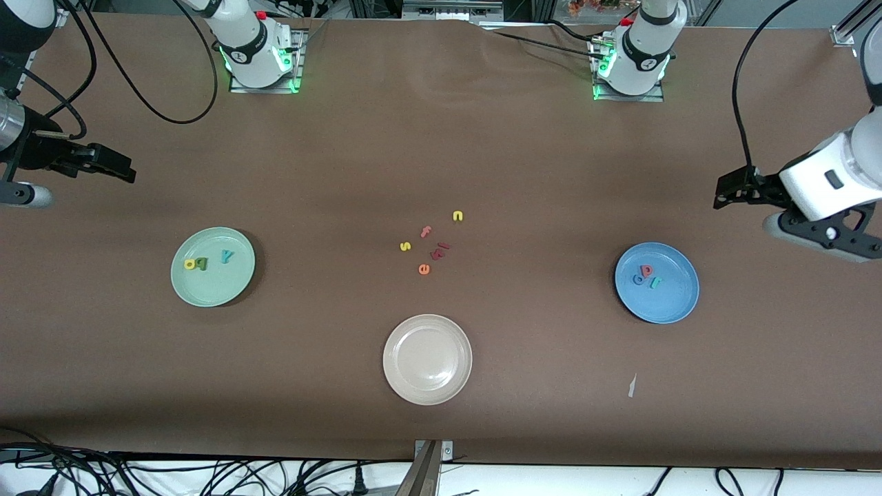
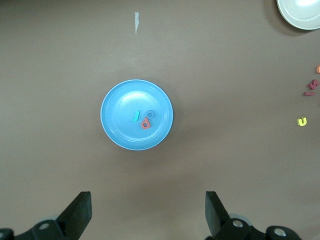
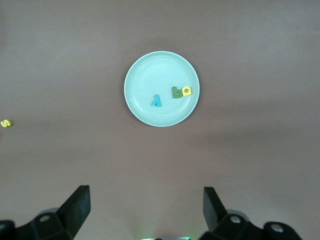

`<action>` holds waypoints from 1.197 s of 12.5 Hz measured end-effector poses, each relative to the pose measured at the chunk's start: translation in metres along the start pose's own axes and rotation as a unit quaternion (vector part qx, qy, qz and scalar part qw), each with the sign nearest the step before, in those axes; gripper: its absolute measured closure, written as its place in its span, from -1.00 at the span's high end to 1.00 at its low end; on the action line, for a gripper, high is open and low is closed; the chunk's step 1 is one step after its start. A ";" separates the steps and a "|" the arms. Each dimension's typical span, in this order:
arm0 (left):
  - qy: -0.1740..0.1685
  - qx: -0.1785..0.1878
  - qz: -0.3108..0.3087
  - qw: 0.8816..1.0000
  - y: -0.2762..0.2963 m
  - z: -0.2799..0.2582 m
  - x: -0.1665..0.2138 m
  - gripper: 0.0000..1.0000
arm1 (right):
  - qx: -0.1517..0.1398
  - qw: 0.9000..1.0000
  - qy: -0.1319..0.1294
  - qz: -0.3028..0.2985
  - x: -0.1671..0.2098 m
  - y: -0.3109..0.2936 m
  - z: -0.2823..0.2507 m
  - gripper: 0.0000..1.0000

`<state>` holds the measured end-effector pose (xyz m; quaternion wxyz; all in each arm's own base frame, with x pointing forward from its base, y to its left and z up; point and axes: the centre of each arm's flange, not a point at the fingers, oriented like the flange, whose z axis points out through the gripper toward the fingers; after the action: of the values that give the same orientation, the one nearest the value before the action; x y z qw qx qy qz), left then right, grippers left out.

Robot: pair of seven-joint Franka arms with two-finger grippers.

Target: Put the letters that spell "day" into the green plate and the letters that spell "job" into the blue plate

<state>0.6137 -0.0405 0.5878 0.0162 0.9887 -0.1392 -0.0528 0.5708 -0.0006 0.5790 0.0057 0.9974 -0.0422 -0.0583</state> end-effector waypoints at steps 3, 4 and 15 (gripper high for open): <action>0.002 0.018 -0.013 1.000 0.000 0.008 -0.007 1.00 | 0.000 1.000 0.000 0.000 0.000 0.000 0.000 1.00; 0.011 0.024 -0.016 1.000 0.000 0.008 -0.008 1.00 | 0.000 1.000 0.000 -0.001 0.000 -0.001 0.000 1.00; 0.048 0.031 -0.152 0.987 -0.005 -0.010 -0.049 1.00 | 0.000 1.000 0.001 -0.002 0.000 -0.002 -0.001 1.00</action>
<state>0.5698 -0.0219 0.6019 -0.0159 0.9998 0.0124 -0.0027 0.5710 0.0015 0.5795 0.0058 0.9975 -0.0404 -0.0575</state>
